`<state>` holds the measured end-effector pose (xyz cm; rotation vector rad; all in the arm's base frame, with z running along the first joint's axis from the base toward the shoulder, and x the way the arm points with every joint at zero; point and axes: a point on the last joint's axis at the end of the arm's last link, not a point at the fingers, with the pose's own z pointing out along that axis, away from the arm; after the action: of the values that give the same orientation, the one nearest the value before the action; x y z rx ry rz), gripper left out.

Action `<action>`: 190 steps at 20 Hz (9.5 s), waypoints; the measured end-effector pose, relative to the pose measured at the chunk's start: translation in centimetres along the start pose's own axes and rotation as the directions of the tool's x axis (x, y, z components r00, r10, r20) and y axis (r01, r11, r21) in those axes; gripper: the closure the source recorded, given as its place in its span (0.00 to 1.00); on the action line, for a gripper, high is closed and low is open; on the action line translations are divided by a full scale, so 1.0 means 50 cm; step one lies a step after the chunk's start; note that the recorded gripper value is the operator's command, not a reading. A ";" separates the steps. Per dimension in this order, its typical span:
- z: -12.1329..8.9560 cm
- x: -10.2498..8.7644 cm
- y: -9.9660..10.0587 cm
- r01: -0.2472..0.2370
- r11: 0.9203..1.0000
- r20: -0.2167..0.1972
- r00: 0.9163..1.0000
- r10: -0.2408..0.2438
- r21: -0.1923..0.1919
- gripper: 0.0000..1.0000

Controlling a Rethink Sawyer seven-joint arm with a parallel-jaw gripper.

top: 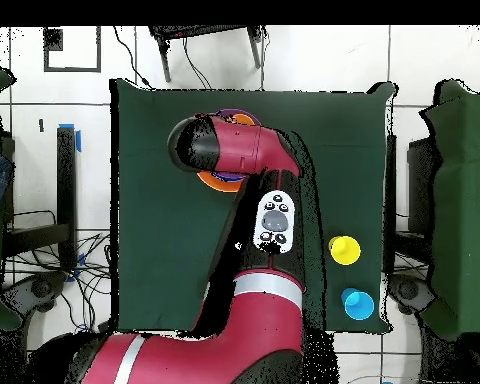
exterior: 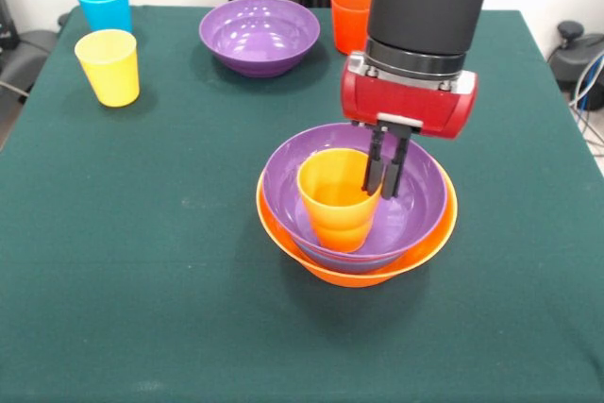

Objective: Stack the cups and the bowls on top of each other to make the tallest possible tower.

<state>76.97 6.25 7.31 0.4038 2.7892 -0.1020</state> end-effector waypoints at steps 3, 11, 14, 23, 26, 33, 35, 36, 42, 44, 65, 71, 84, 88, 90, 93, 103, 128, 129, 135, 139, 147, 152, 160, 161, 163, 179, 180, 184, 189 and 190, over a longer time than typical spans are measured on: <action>-0.001 0.005 0.012 0.008 1.000 0.000 1.000 -0.008 -0.003 1.00; -0.008 0.020 0.050 0.034 0.999 0.001 0.999 -0.034 -0.009 1.00; -0.010 0.023 0.057 0.038 0.999 0.002 0.999 -0.038 -0.009 1.00; -0.012 0.025 0.064 0.041 0.999 0.002 0.999 -0.041 -0.011 1.00; -0.011 0.025 0.063 0.040 0.999 0.002 0.999 -0.040 -0.011 1.00; -0.011 0.023 0.059 0.037 0.999 0.002 0.999 -0.037 -0.010 1.00; -0.010 0.022 0.056 0.035 0.999 0.002 0.999 -0.035 -0.009 1.00; -0.010 0.021 0.054 0.034 0.999 0.002 0.999 -0.034 -0.009 1.00; -0.008 0.017 0.043 0.026 1.000 0.001 1.000 -0.026 -0.006 1.00; -0.008 0.016 0.041 0.025 1.000 0.001 1.000 -0.025 -0.005 1.00; -0.002 0.026 0.047 0.036 0.999 -0.002 0.999 -0.036 0.003 1.00; 0.004 0.020 0.047 0.038 0.999 0.003 0.999 -0.038 0.004 1.00; 0.004 0.015 0.046 0.038 0.999 -0.001 0.999 -0.038 0.007 1.00; 0.004 0.015 0.046 0.038 0.999 -0.001 0.999 -0.038 0.007 1.00; 0.004 0.015 0.046 0.038 0.999 -0.001 0.999 -0.038 0.007 1.00; 0.004 0.014 0.045 0.037 0.999 -0.001 0.999 -0.037 0.007 1.00; 0.006 0.000 0.014 0.016 1.000 0.001 1.000 -0.016 0.014 1.00; 0.005 0.011 -0.011 0.010 0.999 -0.014 1.000 -0.010 0.033 1.00; 0.005 0.012 -0.010 0.012 0.999 -0.016 1.000 -0.011 0.035 1.00; 0.004 0.014 -0.008 0.014 0.999 -0.017 1.000 -0.014 0.036 1.00; 0.004 0.014 -0.008 0.014 0.999 -0.017 1.000 -0.014 0.036 1.00; 0.004 0.014 -0.008 0.014 0.999 -0.022 1.000 -0.014 0.037 1.00; 0.003 0.015 -0.007 0.016 0.999 -0.024 1.000 -0.015 0.038 1.00; 0.002 0.017 -0.004 0.019 0.999 -0.024 1.000 -0.018 0.039 1.00; 0.002 0.017 -0.004 0.019 0.999 -0.024 1.000 -0.018 0.040 1.00; 0.001 0.021 -0.003 0.023 0.999 -0.025 0.999 -0.022 0.042 1.00; -0.008 0.043 0.030 0.057 0.997 -0.026 0.998 -0.056 0.052 1.00; -0.008 0.043 0.030 0.057 0.997 -0.026 0.998 -0.056 0.052 1.00; -0.008 0.044 0.029 0.057 0.997 -0.027 0.998 -0.055 0.052 1.00; -0.007 0.044 0.027 0.056 0.997 -0.027 0.998 -0.055 0.053 1.00; -0.007 0.043 0.027 0.055 0.997 -0.027 0.998 -0.054 0.053 1.00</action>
<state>75.27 8.15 6.92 0.3440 2.8287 -0.1857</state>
